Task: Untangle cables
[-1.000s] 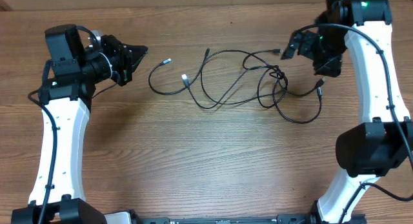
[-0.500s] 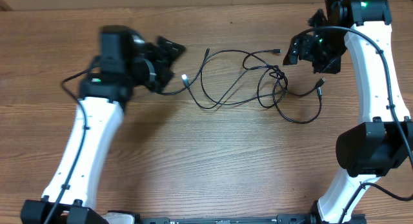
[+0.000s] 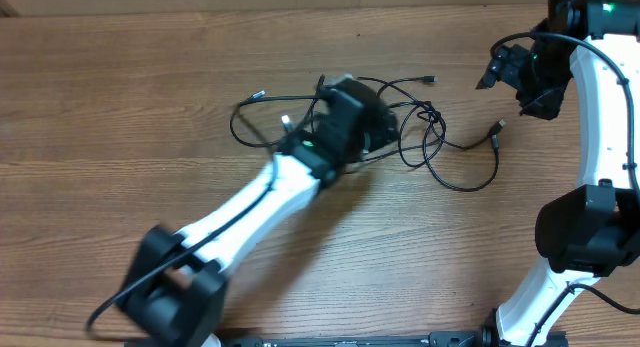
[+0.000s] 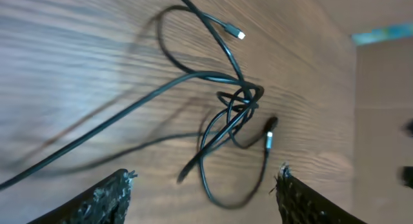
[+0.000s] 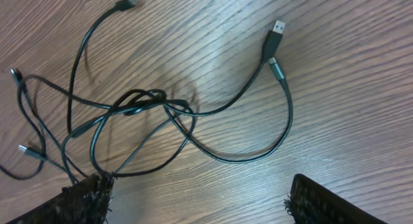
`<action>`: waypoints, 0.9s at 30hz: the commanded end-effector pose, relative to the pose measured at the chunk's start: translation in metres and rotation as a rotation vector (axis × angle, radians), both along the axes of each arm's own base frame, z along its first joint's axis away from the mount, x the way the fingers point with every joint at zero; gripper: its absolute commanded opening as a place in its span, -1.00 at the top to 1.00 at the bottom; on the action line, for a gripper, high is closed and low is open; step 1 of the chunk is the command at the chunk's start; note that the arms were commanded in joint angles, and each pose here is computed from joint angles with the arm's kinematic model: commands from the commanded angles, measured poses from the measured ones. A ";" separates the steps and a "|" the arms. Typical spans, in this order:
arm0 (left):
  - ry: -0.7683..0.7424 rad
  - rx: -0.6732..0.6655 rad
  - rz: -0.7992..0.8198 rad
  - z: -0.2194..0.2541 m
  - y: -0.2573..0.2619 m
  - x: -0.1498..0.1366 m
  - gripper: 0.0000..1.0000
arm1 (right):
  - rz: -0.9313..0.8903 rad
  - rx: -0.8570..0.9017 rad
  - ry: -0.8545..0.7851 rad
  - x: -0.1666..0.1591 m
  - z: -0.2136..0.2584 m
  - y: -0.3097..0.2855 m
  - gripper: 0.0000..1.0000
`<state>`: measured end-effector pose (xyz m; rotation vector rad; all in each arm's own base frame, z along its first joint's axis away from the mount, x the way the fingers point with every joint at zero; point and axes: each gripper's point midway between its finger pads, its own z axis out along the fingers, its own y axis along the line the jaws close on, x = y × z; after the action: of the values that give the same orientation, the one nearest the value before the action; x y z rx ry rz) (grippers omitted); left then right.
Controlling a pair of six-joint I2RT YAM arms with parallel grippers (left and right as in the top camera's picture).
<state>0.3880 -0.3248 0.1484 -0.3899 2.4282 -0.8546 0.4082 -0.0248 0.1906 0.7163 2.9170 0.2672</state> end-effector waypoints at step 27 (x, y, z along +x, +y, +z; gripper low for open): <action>-0.364 0.073 -0.174 0.052 0.004 0.041 0.92 | 0.173 0.172 -0.030 -0.010 0.015 0.043 -0.60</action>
<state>0.4191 -0.3482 0.1024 -0.0246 2.3486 -0.7667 0.3994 -0.0067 0.1916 0.6604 2.9685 0.3828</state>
